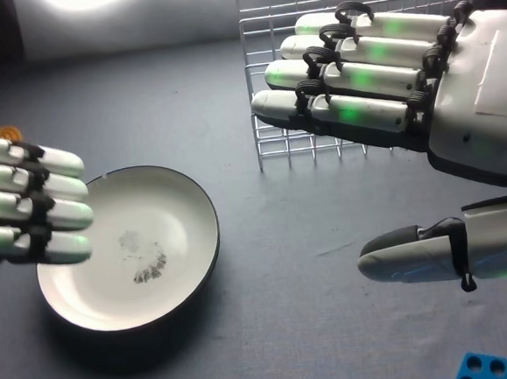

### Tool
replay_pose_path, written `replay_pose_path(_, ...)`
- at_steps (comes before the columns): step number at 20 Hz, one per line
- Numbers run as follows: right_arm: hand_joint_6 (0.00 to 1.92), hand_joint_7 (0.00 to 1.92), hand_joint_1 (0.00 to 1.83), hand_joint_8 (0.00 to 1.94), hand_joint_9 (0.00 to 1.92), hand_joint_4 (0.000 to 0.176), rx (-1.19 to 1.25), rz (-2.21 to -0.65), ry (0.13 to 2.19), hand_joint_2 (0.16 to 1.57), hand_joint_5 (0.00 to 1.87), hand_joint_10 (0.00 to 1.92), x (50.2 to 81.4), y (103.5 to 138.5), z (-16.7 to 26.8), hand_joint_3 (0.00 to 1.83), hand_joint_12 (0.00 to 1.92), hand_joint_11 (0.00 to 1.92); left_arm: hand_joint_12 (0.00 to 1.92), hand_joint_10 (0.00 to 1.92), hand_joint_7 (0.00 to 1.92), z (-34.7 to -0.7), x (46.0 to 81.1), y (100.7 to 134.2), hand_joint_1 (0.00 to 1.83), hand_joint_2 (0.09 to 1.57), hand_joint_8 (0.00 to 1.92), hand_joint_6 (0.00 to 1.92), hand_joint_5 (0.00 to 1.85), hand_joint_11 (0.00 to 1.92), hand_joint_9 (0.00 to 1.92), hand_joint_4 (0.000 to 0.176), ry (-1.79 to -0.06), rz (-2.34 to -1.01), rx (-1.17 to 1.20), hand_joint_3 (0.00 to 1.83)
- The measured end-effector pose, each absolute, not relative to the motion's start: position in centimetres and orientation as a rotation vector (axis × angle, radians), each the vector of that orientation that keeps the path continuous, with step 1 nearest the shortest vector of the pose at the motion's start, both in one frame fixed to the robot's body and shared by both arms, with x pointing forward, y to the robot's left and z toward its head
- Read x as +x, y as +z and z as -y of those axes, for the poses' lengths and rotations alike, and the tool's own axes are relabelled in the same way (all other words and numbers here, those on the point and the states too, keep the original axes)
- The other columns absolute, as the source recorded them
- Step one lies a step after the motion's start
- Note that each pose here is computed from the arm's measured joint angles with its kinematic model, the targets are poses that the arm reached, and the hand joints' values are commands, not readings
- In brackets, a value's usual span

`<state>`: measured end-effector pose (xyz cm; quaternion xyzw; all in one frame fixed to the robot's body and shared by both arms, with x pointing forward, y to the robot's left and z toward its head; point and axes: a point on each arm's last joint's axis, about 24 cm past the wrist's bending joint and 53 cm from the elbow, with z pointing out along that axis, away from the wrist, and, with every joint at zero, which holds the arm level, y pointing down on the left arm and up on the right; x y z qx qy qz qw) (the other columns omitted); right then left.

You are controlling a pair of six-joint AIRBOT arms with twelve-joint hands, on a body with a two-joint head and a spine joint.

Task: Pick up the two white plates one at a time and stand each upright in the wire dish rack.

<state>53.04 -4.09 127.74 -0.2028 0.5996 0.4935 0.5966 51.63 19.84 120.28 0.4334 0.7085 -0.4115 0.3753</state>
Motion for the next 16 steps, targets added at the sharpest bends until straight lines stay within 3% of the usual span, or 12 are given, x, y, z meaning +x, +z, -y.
replay_pose_path(16,0.0,0.0,0.0,0.0,0.0,0.0,-0.47,-1.391,1.146,1.17,0.0,0.0,53.0,127.8,4.1,0.0,0.0,0.0,0.0,0.0,0.0,-19.9,54.3,111.2,0.0,1.02,0.0,0.0,0.0,0.0,0.0,0.0,-0.946,-2.088,0.988,0.0)
